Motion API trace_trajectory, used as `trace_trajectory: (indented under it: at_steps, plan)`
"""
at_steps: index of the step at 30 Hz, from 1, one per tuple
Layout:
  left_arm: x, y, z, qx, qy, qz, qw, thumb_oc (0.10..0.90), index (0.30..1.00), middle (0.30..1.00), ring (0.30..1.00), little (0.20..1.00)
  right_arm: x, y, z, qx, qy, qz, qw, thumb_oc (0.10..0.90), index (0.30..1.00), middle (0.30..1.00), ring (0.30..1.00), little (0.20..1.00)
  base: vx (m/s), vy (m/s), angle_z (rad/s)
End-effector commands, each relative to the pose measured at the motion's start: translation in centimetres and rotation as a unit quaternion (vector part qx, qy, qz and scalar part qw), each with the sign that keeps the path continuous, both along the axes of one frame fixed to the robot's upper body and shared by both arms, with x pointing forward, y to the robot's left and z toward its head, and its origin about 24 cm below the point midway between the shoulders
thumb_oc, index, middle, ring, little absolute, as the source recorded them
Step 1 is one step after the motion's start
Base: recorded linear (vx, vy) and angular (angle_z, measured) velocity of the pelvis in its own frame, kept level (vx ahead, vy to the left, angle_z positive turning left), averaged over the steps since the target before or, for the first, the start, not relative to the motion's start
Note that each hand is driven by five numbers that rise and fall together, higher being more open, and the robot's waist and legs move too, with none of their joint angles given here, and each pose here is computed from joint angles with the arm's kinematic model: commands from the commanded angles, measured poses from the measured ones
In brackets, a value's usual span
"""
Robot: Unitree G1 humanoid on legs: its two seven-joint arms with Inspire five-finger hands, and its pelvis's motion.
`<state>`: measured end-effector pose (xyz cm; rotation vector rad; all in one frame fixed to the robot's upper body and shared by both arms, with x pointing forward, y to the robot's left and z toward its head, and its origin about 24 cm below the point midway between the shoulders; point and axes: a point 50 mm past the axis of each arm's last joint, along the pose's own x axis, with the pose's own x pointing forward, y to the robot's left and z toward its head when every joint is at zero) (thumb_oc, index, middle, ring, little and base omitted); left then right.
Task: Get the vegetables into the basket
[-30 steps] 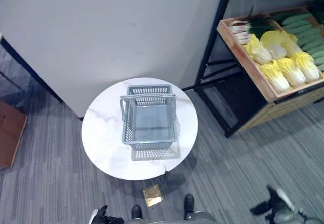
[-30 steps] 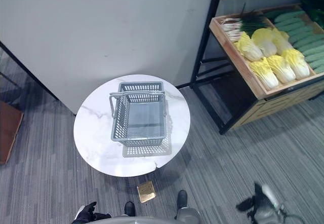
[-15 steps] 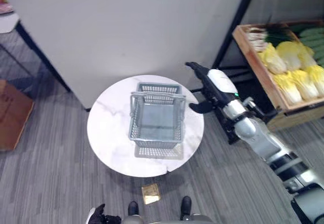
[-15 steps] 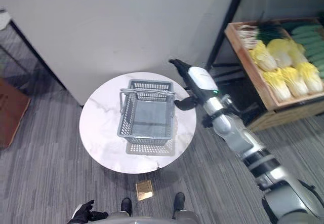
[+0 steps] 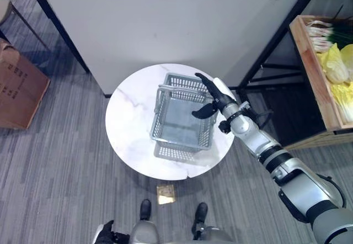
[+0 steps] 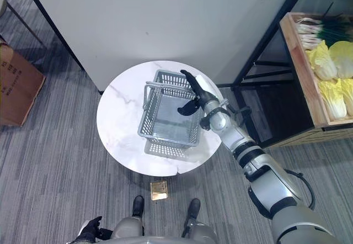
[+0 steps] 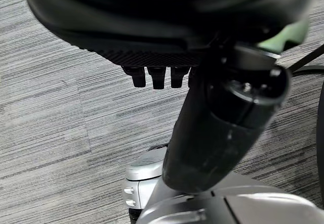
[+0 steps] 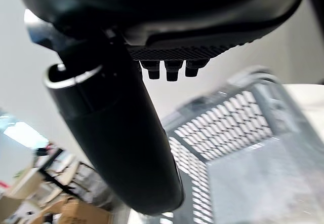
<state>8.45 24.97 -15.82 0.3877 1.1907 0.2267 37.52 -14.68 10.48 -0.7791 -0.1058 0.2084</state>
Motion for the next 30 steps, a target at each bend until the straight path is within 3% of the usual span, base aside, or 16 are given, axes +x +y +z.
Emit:
trace_trajectory:
  at_steps: [1, 16, 22, 23, 24, 25, 30]
  plan:
    - [0.2, 0.6, 0.2, 0.012, 0.005, -0.009, 1.0, 0.9, 1.0, 1.0, 1.0, 1.0, 2.3, 0.9, 7.6, 0.045, -0.117, -0.008, 0.992, 0.9, 1.0, 1.0, 1.0, 1.0, 0.0, -0.003, 0.05]
    - [1.9, 0.6, 0.6, 0.022, -0.015, -0.024, 0.999, 0.9, 1.0, 1.0, 1.0, 1.0, 3.8, 0.8, 10.2, -0.011, -0.144, -0.04, 0.989, 0.9, 1.0, 1.0, 1.0, 1.0, 0.0, -0.003, 0.01]
    - [2.2, 0.7, 0.7, 0.025, -0.021, -0.026, 0.999, 0.9, 1.0, 1.0, 1.0, 1.0, 4.2, 0.3, 8.3, -0.089, -0.108, -0.054, 0.989, 0.9, 1.0, 1.0, 1.0, 1.0, 0.01, -0.004, 0.03]
    - [2.3, 0.7, 0.7, 0.025, -0.022, -0.028, 0.999, 0.9, 1.0, 1.0, 1.0, 1.0, 4.3, 0.0, 7.7, -0.106, -0.099, -0.06, 0.988, 0.637, 0.632, 0.632, 0.632, 0.632, 0.0, 0.0, 0.0]
    - [2.3, 0.7, 0.7, 0.024, -0.022, -0.028, 0.999, 0.9, 1.0, 1.0, 1.0, 1.0, 4.3, 0.0, 7.7, -0.105, -0.097, -0.061, 0.988, 0.425, 0.336, 0.336, 0.336, 0.336, 0.0, 0.0, 0.0]
    - [2.3, 0.7, 0.7, 0.025, -0.023, -0.029, 0.999, 0.9, 1.0, 1.0, 1.0, 1.0, 4.3, 0.0, 7.3, -0.111, -0.093, -0.061, 0.988, 0.4, 0.3, 0.3, 0.3, 0.3, 0.0, 0.0, 0.0]
    - [2.5, 0.7, 0.8, 0.029, -0.021, -0.04, 0.999, 0.9, 1.0, 1.0, 1.0, 1.0, 4.3, 0.8, 6.3, -0.153, -0.083, -0.051, 0.983, 0.4, 0.3, 0.3, 0.3, 0.3, 0.0, 0.0, 0.0]
